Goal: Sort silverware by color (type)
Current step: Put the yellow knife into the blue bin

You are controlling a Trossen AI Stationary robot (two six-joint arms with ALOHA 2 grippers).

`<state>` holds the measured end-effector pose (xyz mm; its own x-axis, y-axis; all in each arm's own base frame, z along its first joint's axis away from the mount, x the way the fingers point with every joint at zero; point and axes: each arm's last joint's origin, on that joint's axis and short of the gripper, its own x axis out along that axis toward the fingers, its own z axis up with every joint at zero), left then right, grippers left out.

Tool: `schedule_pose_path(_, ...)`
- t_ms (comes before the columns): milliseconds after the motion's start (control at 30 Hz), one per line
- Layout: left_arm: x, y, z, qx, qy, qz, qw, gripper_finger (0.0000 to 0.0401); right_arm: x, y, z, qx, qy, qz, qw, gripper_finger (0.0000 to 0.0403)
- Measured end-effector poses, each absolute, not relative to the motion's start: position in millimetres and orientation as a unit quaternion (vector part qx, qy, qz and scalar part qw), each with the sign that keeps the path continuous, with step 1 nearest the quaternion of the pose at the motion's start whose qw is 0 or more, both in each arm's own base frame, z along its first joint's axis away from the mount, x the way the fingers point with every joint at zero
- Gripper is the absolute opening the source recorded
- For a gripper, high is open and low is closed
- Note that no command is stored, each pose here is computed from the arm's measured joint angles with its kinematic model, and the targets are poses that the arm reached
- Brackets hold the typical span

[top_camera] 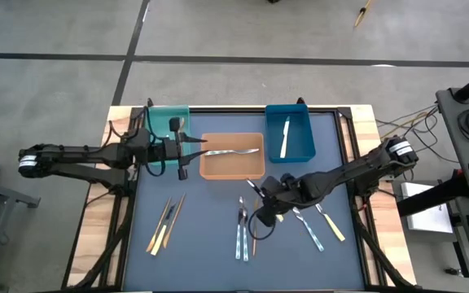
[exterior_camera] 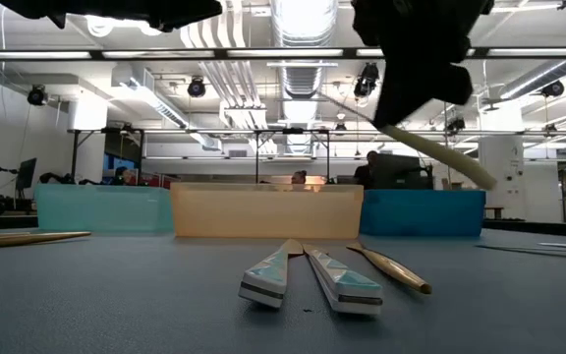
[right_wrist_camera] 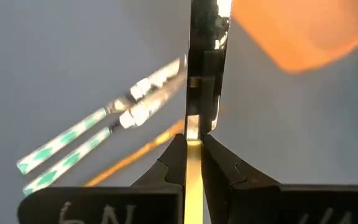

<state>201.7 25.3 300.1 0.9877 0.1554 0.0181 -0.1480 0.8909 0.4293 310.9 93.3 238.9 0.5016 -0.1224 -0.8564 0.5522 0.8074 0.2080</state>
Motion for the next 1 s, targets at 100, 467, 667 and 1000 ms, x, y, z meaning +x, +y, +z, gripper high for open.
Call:
schedule_pose_path(100, 201.7, 25.3, 299.9, 0.222, 0.009, 0.078, 0.972, 0.0116, 312.4, 92.1, 247.4, 0.210, 0.424, -0.197, 0.859, 0.0015)
schedule_pose_path(467, 201.7, 26.1, 300.0, 0.225, 0.010, 0.082, 0.971, 0.0116, 332.9, 73.8, 274.3, 0.109, 0.290, -0.188, 0.932, 0.0015)
schedule_pose_path(667, 201.7, 26.0, 300.1, 0.225, 0.009, 0.082, 0.971, 0.0116, 349.6, 48.1, 291.9, 0.051, 0.203, -0.198, 0.958, 0.0015)
schedule_pose_path(1000, 201.7, 26.0, 300.3, 0.227, 0.009, 0.083, 0.970, 0.0116, 362.2, -7.7, 318.2, -0.031, 0.092, -0.250, 0.963, 0.0015)
